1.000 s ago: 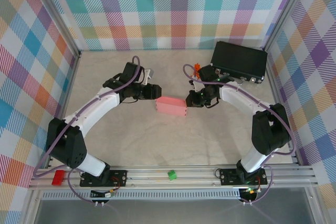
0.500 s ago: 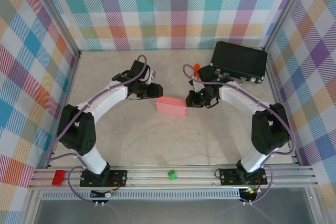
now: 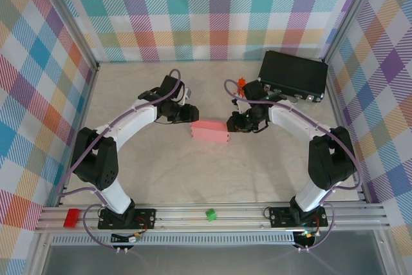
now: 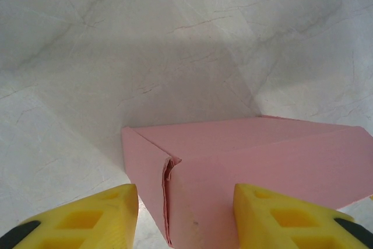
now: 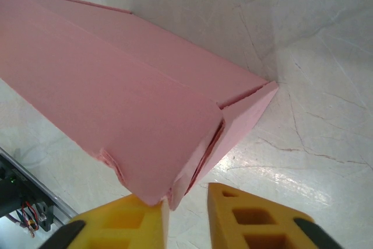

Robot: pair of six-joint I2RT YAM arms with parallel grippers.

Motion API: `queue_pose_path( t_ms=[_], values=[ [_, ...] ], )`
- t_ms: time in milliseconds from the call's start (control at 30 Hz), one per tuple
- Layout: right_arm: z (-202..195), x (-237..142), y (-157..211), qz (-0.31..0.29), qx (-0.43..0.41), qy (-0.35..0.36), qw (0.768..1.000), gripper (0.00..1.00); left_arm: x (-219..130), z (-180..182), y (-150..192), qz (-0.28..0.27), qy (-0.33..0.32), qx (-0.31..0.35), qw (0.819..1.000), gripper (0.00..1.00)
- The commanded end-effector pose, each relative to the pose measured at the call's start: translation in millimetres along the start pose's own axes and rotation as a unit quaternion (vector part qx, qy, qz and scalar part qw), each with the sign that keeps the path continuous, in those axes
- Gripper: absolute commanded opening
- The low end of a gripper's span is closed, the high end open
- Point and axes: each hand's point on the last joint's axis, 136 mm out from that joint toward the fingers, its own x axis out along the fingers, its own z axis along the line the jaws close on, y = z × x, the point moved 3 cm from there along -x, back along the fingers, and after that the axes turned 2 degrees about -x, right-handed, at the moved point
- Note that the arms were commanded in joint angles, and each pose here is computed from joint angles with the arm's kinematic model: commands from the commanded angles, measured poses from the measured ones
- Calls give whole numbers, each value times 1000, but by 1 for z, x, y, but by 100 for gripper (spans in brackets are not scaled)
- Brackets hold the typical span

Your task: Fold the paper box

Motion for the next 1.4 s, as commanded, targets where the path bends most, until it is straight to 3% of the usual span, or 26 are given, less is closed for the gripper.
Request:
queue_pose_path(
  t_ms=[0,467,767,1367],
  values=[
    [7,-6,1,-3,-14,-3,1000,30,3,10,12,20,-18,-3,1000,46],
    [23,-19,-5,-52,-43,-46,997,49,9,14,16,27,-32,0,999,46],
    [20,-26,-20,-105,-16,-29,994,49,9,14,18,29,-34,1,999,46],
    [2,-3,-11,-55,17,-2,998,45,11,18,25,36,-35,0,999,46]
  ],
)
